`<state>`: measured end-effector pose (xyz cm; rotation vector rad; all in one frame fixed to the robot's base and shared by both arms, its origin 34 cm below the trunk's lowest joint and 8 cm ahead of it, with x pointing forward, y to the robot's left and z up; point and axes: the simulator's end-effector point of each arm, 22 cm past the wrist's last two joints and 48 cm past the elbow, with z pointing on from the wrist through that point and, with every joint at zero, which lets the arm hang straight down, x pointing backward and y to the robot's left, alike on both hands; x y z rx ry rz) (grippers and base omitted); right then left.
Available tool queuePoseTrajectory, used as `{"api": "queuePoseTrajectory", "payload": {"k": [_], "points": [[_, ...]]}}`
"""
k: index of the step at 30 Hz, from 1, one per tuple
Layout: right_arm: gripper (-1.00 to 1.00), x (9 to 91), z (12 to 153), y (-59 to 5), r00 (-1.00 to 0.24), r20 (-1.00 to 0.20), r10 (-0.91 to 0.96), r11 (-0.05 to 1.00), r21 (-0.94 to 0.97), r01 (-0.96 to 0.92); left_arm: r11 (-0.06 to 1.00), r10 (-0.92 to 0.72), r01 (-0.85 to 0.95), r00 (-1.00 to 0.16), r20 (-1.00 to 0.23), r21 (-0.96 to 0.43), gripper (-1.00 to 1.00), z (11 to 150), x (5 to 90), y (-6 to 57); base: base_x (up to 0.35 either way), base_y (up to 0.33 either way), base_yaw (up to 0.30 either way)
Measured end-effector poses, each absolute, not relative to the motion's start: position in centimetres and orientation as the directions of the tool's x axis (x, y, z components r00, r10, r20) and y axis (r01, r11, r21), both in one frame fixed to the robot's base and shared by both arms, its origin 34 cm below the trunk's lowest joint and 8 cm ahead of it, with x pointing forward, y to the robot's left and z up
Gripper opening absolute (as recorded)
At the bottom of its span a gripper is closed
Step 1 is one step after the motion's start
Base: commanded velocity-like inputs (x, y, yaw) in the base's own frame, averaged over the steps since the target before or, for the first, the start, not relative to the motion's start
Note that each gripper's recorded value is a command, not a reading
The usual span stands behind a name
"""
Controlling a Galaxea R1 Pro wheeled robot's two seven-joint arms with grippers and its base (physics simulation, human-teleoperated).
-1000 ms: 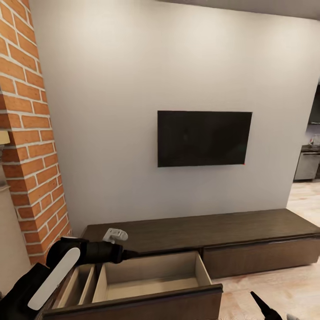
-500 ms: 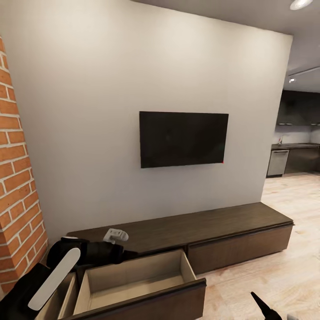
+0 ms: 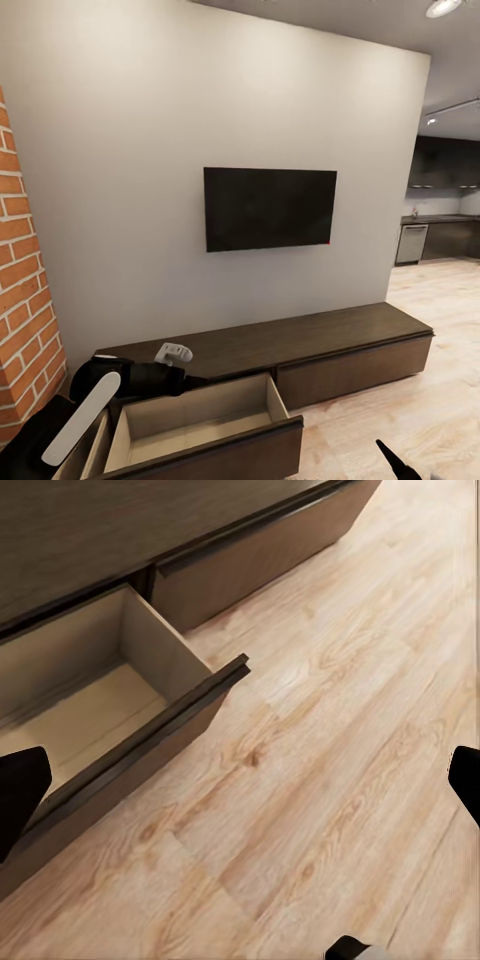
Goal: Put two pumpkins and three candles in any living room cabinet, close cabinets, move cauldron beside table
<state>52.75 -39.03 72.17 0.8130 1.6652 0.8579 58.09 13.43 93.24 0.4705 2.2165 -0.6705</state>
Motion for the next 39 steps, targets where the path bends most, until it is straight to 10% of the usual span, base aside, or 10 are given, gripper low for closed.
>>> {"api": "queuePoseTrajectory", "payload": {"k": [39], "points": [[1.00, 51.3, 71.0, -40.8, -0.194, -0.499, 0.845, 0.528, 0.836, 0.148, 0.793, 0.121, 0.525, -0.632, -0.765, -0.308, 1.00, 94.8, 57.9, 13.4, -0.062, -0.154, -0.272]]}}
